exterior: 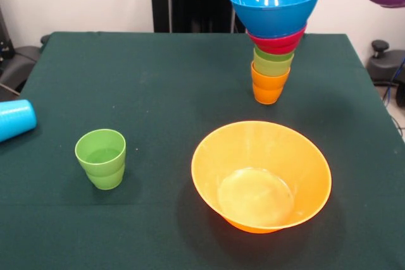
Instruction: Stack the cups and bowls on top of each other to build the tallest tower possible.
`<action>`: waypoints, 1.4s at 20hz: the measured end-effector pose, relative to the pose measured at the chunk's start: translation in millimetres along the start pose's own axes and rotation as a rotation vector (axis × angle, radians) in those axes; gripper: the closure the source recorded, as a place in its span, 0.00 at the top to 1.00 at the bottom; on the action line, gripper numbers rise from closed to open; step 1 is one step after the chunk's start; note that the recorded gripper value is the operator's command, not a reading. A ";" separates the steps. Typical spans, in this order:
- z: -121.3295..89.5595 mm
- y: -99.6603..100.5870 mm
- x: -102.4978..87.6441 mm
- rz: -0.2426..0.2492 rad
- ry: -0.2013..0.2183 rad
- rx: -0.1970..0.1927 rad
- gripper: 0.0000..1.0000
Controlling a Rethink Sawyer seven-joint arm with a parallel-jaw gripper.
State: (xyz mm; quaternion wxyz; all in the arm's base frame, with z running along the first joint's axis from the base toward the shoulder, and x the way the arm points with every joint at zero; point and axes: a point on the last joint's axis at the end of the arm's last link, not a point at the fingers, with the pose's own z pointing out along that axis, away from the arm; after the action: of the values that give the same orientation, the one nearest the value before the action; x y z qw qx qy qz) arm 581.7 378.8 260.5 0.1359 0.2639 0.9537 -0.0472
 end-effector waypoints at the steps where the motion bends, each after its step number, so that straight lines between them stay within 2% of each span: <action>1: -1.4 -0.3 -1.1 0.001 -0.002 -0.002 0.00; 15: -17.4 -9.8 -17.1 0.004 -0.032 -0.007 0.00; 28: -18.6 -34.0 -27.8 -0.006 -0.050 0.040 0.00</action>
State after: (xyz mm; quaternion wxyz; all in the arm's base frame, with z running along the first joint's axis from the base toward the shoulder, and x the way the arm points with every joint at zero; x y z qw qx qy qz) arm 582.6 339.1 286.8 0.1544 0.2622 0.9498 -0.0732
